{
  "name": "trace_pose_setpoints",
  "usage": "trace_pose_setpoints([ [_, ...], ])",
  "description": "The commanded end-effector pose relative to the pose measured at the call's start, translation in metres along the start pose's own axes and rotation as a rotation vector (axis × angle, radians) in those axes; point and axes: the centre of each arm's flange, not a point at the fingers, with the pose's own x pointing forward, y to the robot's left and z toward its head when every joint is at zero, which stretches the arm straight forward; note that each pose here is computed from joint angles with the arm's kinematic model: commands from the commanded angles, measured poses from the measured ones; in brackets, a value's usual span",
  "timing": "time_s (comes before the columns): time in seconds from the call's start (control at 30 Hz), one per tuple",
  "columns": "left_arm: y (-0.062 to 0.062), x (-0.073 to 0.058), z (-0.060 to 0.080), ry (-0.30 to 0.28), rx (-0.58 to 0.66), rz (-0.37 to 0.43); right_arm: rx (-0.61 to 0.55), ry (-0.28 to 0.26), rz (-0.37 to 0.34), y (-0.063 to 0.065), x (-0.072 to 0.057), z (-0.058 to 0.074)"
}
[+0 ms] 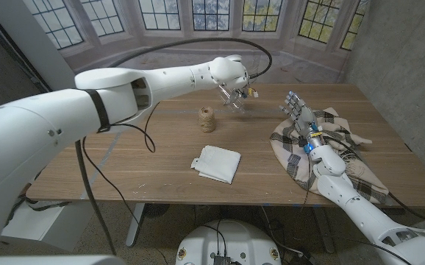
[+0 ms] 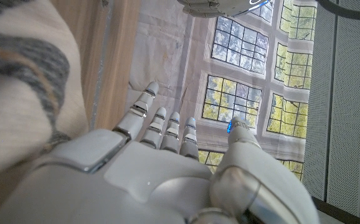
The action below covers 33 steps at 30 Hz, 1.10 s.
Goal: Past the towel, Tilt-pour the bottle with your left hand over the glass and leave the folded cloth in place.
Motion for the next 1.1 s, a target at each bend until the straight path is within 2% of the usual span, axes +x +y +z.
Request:
trace_pose_setpoints([
  [0.03, 0.001, -0.0037, 0.0054, 0.025, 0.008, 0.006, 0.006, 0.003, -0.001, -0.0014, -0.0033, -0.0019],
  [0.57, 0.0044, -0.0024, 0.0044, 0.028, 0.028, 0.015, 0.011, 0.0, -0.007, -0.0037, -0.0045, -0.0025],
  [1.1, 0.002, 0.0033, 0.0086, 0.039, 0.044, 0.026, 0.019, 0.002, -0.017, -0.0035, -0.0046, -0.0065],
])
